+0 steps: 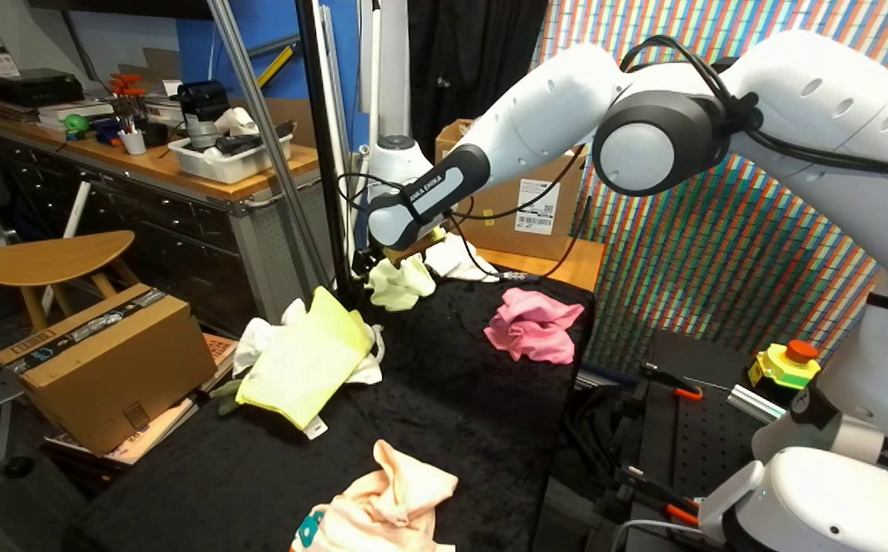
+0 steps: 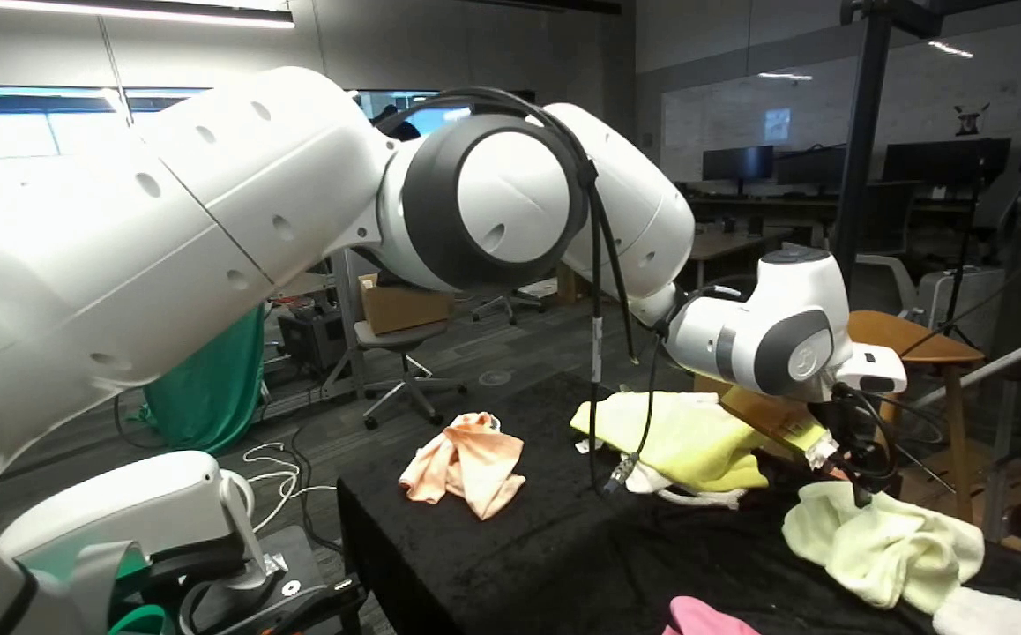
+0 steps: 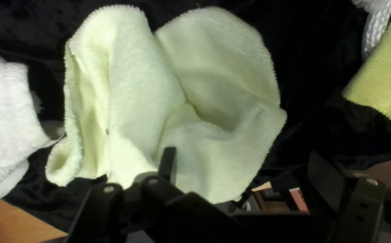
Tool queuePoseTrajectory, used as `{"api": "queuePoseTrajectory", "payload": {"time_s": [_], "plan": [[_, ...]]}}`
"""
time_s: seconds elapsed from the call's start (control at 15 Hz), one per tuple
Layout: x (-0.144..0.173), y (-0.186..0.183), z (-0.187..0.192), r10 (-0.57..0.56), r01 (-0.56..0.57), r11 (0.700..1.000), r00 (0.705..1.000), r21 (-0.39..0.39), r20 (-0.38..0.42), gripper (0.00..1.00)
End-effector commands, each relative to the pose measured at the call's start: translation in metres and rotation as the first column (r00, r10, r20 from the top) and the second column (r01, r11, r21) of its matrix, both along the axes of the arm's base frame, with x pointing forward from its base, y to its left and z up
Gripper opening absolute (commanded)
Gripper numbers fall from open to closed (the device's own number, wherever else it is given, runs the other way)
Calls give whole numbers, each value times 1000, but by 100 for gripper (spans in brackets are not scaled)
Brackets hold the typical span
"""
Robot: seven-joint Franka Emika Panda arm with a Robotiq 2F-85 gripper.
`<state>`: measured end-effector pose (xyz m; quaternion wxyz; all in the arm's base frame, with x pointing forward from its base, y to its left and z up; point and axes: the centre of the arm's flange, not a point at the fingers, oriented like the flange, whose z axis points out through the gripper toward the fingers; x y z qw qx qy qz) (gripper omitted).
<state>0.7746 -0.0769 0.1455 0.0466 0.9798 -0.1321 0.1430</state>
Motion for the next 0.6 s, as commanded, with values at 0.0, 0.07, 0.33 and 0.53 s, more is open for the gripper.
{"api": "queuePoseTrajectory", "payload": {"time_s": [0.0,0.07,0.33,0.53], "plan": [[28,-11,-5,-20,21,998,1000,-64,10,100],[28,-15,-6,-26,27,997,1000,-76,9,100],[30,-23,-12,-37,37,993,999,-112,-2,100],[33,-25,-21,-43,40,993,999,-114,-28,100]]}}
